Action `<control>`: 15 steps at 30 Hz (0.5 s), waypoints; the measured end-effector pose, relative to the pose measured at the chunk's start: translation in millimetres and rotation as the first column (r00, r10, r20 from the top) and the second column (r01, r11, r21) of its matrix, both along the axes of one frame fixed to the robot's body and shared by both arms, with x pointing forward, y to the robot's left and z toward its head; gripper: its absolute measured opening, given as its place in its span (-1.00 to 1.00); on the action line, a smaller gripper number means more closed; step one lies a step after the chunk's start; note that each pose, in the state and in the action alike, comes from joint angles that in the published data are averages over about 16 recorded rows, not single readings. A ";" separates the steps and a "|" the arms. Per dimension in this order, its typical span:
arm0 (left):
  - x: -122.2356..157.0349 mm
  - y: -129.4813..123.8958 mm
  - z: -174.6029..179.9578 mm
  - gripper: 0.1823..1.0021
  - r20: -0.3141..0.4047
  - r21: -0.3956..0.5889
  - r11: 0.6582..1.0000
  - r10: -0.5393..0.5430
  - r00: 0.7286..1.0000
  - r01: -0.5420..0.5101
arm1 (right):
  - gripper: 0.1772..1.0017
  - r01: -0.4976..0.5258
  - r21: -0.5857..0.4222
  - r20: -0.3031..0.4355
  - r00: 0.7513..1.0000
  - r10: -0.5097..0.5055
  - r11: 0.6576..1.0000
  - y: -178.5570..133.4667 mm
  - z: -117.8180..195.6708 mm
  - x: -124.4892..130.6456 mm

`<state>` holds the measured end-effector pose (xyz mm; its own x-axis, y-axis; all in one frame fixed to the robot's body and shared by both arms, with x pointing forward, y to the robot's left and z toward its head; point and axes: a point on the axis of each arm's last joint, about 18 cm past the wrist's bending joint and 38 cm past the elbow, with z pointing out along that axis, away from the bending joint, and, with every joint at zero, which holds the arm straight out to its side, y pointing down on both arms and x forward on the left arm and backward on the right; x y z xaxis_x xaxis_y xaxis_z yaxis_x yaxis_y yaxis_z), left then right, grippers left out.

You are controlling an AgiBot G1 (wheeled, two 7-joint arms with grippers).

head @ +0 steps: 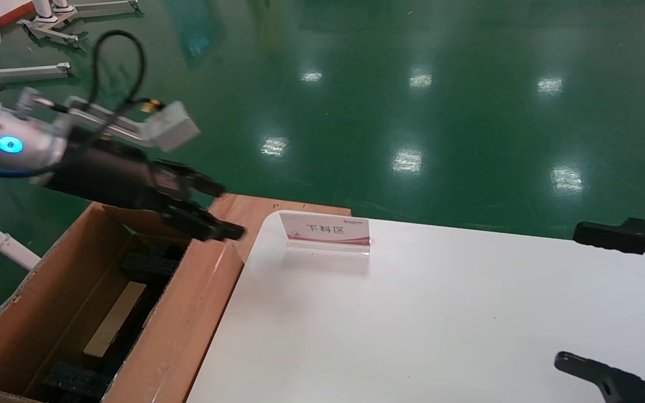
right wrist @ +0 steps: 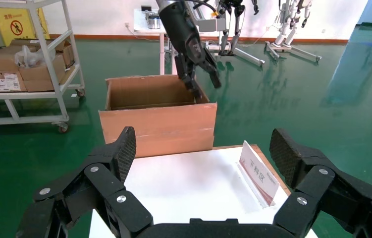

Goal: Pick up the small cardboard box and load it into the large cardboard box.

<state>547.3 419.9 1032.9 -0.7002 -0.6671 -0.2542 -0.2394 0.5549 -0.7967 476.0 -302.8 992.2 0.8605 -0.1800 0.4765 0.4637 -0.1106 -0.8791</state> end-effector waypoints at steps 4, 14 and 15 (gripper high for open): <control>3.4 -27.4 -6.4 1.00 0.014 -0.023 0.994 -0.107 0.994 0.108 | 1.00 0.000 0.000 0.000 1.000 0.000 1.000 0.0 0.0 0.0; 0.0 -83.5 -19.2 1.00 0.083 -0.088 0.934 -0.339 0.937 0.346 | 1.00 0.000 0.000 0.000 1.000 0.000 1.000 0.0 0.0 0.0; -1.1 -87.9 -20.2 1.00 0.092 -0.095 0.925 -0.359 0.929 0.367 | 1.00 0.000 0.000 0.000 1.000 0.000 1.000 0.0 0.0 0.0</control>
